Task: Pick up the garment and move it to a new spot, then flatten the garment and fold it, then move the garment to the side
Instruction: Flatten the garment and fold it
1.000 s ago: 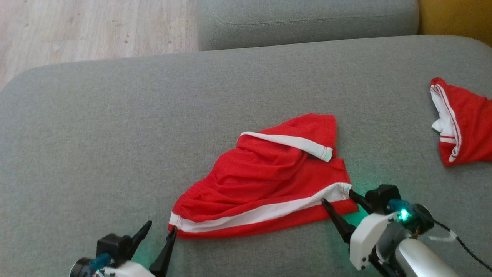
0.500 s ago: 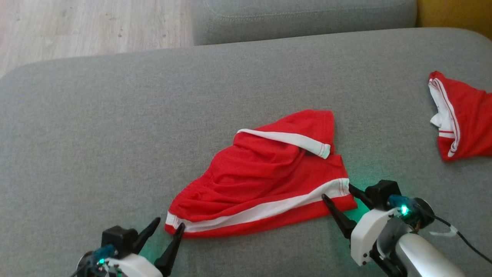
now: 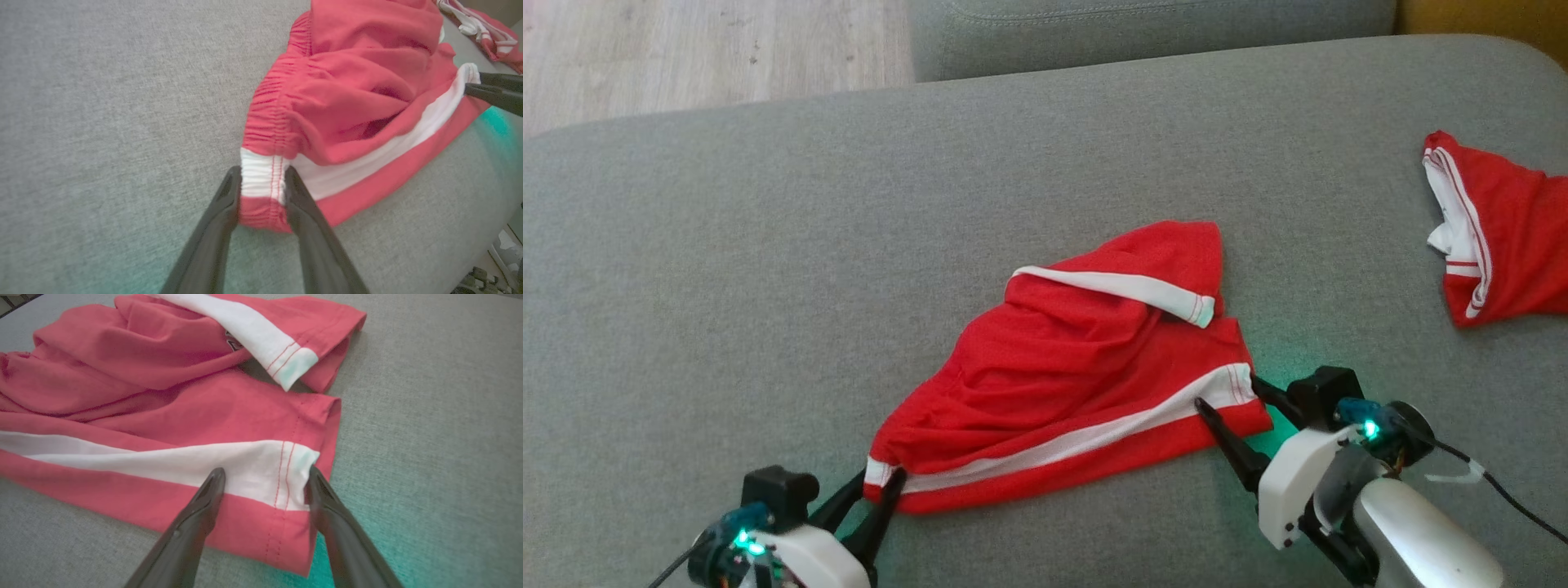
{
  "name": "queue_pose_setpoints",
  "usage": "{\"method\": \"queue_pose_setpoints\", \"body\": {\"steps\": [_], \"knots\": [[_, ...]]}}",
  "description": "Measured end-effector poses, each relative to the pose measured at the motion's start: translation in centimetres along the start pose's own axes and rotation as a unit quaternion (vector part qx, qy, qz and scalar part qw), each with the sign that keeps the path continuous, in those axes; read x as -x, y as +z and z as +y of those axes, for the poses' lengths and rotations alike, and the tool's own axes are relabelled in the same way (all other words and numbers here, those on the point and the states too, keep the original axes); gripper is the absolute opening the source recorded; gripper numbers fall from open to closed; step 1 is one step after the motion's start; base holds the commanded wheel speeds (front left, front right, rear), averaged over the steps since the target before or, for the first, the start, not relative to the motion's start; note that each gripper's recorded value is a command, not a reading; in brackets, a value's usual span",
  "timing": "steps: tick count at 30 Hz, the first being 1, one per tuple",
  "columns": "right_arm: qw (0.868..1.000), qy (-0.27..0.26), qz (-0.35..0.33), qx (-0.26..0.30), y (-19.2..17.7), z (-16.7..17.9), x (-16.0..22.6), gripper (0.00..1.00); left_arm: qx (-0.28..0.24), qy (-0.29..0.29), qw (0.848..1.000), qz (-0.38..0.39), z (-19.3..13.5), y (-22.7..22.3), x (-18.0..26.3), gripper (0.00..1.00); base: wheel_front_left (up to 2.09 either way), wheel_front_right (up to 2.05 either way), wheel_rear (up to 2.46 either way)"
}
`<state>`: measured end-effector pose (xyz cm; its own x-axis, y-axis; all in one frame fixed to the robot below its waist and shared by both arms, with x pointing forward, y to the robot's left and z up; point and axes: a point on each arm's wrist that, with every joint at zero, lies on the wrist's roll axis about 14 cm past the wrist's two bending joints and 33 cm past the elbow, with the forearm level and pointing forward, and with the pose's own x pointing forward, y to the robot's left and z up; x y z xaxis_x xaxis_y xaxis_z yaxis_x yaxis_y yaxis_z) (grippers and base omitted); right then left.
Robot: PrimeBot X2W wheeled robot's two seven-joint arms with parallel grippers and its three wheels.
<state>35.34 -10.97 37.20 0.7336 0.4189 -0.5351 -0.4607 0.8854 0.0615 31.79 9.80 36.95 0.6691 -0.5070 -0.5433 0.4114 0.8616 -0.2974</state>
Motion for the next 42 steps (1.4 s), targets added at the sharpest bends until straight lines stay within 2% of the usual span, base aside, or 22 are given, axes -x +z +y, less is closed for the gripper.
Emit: {"method": "queue_pose_setpoints", "body": {"steps": [2, 3, 5, 10, 12, 15, 19, 23, 29, 31, 33, 35, 38, 42], "knots": [[1.0, 0.001, 0.0, -0.001, 0.1, 0.0, -0.1, 1.0, -0.006, 0.0, 1.0, 0.006, 0.2, -0.2, 0.2, 0.35, 0.0, 0.0, 0.0], [1.0, 0.002, -0.001, -0.001, 0.2, 0.0, -0.1, 0.82, -0.007, -0.002, 1.0, 0.007, 0.1, -0.3, 0.2, 0.22, 0.0, 0.0, 0.0], [1.0, 0.002, -0.009, -0.006, 0.5, 0.0, -0.2, 0.0, -0.005, -0.006, 1.0, 0.004, -0.1, 0.0, 0.2, 0.0, 0.0, 0.0, 0.0], [0.999, 0.002, -0.038, -0.024, 1.6, -0.1, 0.1, 0.0, 0.024, -0.043, 0.998, -0.028, -2.1, 2.3, 0.2, 0.0, 0.0, 0.0, 0.0], [0.996, 0.001, -0.075, -0.042, 3.5, -0.6, 0.6, 0.0, 0.051, -0.076, 0.994, -0.062, -3.9, 4.7, 0.5, 0.0, 0.0, 0.0, 0.0], [0.988, -0.007, -0.141, -0.067, 7.4, -2.2, 2.3, 0.0, 0.084, -0.137, 0.979, -0.122, -6.7, 9.1, 2.2, 0.0, 0.0, 0.0, 0.0], [0.97, -0.018, -0.224, -0.095, 12.3, -4.8, 6.9, 0.0, 0.109, -0.221, 0.952, -0.185, -10.1, 14.2, 5.9, 0.0, 0.0, 0.0, 0.0], [0.947, -0.023, -0.296, -0.123, 15.8, -6.3, 12.5, 0.0, 0.11, -0.31, 0.914, -0.237, -14.0, 18.8, 9.8, 0.0, 0.0, 0.0, 0.0], [0.916, -0.027, -0.384, -0.109, 21.1, -7.3, 20.1, 0.0, 0.091, -0.415, 0.866, -0.263, -18.6, 23.0, 14.0, 0.0, 0.0, 0.0, 0.0], [0.915, -0.037, -0.39, -0.094, 22.3, -8.1, 21.1, 0.0, 0.083, -0.435, 0.856, -0.267, -19.2, 24.6, 14.4, 0.0, 0.0, 0.0, 0.0], [0.914, -0.034, -0.396, -0.087, 23.8, -8.7, 21.1, 0.0, 0.06, -0.443, 0.854, -0.266, -19.3, 26.2, 13.9, 0.0, 0.0, 0.0, 0.0], [0.916, -0.032, -0.394, -0.07, 25.5, -9.2, 20.3, 0.0, 0.03, -0.436, 0.859, -0.266, -19.0, 27.9, 12.4, 0.0, 0.0, 0.0, 0.0], [0.918, -0.03, -0.392, -0.056, 28.3, -10.9, 17.7, 0.0, -0.007, -0.388, 0.88, -0.275, -16.9, 31.2, 8.2, 0.0, 0.0, 0.0, 0.0], [0.917, -0.039, -0.393, -0.048, 32.3, -13.6, 11.8, 0.0, -0.039, -0.297, 0.907, -0.295, -12.9, 36.3, 0.7, 0.0, 0.0, 0.0, 0.0]]}}
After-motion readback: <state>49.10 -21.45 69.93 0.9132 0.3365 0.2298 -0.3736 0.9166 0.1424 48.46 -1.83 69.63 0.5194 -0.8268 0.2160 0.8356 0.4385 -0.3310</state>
